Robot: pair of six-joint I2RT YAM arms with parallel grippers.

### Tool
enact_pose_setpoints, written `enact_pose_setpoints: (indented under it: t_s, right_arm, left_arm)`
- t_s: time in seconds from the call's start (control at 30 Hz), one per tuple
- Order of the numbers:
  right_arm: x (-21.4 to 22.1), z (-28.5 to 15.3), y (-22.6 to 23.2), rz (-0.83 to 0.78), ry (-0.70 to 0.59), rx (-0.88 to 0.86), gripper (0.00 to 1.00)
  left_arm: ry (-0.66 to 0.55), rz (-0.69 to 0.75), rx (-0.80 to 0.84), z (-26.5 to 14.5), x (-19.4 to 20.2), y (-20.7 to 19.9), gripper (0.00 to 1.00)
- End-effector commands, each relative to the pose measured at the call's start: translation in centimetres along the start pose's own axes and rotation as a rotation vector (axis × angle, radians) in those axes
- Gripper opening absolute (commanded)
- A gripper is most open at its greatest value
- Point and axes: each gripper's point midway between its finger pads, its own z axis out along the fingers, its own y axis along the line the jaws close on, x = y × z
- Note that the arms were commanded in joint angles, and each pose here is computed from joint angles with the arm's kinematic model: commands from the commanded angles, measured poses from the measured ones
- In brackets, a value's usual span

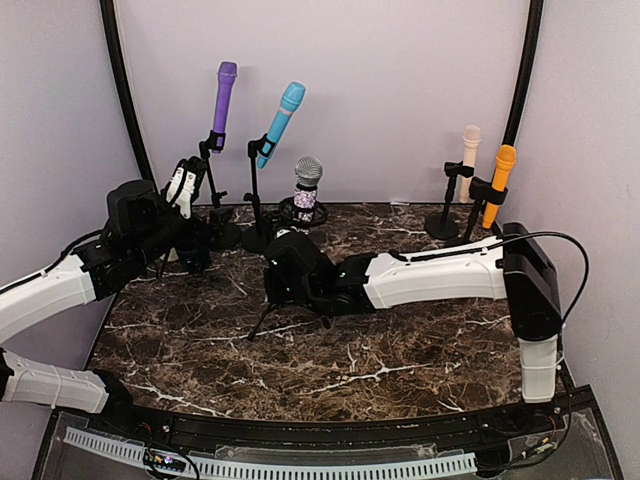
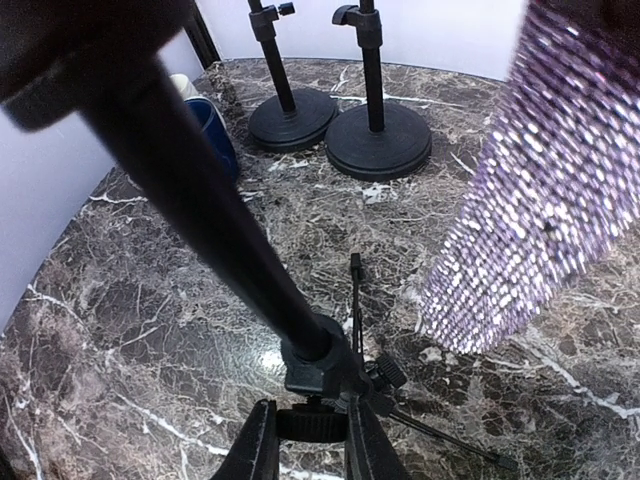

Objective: Remove the microphone from the stand
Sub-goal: Unscrew the knob on the stand of the microphone stand.

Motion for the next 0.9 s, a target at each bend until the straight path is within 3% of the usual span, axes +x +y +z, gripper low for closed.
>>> enact_pose_setpoints:
  t_s: [0.0,0.23,0.5,0.87]
  right_arm:
    - [0.2,-0.4,0.5,-0.158,-0.02,0.063,0.0]
    - [0.9,-0.3,0.2,-0.254,-0.024,0.134,0.0]
    - [1.3,-0.3,0.9,-0.199,-0.026,0.081,0.0]
    - [2.4,-0.1,-0.2,-0.399,-0.013,0.182,0.0]
  left_arm:
    - [-0.037,0.005,-0.004,-0.7,-0.8,0.1,0.89]
    - [-0.034,0.007,-0.004,-0.6,-0.7,0.1,0.89]
    - [-0.029,0.007,0.0,-0.5,-0.5,0.0,0.89]
    - [-0.025,0.005,0.01,-0.4,-0.4,-0.3,0.89]
